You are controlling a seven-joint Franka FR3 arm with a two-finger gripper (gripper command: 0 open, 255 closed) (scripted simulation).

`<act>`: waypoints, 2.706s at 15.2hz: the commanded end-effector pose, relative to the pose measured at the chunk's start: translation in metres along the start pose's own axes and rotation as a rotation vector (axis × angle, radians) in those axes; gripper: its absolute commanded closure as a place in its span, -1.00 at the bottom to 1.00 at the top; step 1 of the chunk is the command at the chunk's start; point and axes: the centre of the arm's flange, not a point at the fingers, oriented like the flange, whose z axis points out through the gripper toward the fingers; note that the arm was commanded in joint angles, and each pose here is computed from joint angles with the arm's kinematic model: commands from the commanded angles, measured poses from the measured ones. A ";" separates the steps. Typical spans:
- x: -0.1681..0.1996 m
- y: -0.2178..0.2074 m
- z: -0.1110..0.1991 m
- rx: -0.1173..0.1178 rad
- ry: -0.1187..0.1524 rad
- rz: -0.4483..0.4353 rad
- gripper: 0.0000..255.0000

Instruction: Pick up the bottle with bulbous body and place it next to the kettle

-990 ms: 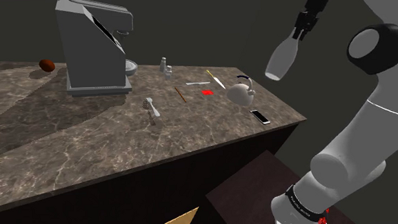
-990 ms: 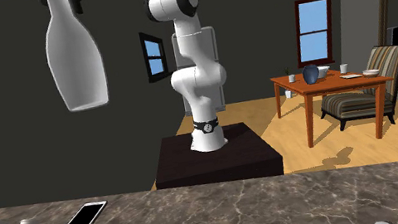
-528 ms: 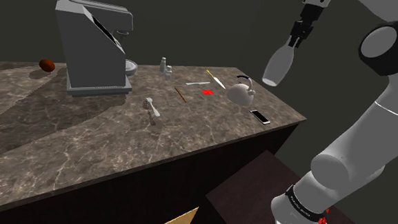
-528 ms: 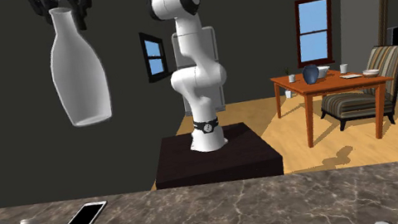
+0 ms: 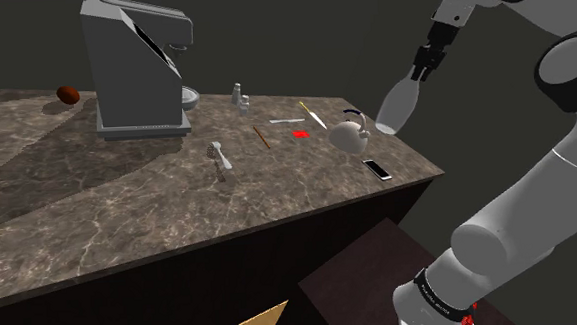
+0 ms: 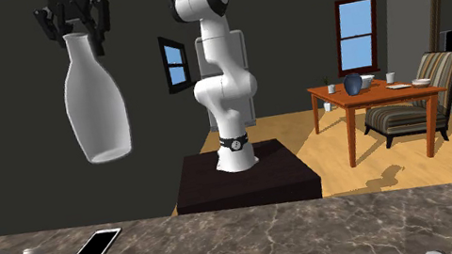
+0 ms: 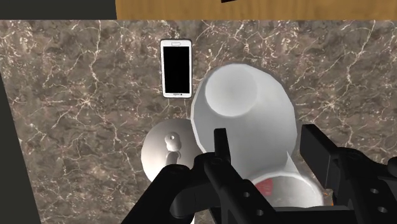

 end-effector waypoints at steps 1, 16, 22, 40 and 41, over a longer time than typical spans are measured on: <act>-0.001 0.000 0.010 -0.001 0.001 0.000 1.00; 0.002 0.001 0.090 -0.001 0.001 0.000 1.00; 0.003 0.001 0.121 -0.001 0.001 0.000 1.00; 0.006 0.002 0.219 -0.001 0.001 0.000 1.00; 0.006 0.002 0.219 -0.001 0.001 0.000 1.00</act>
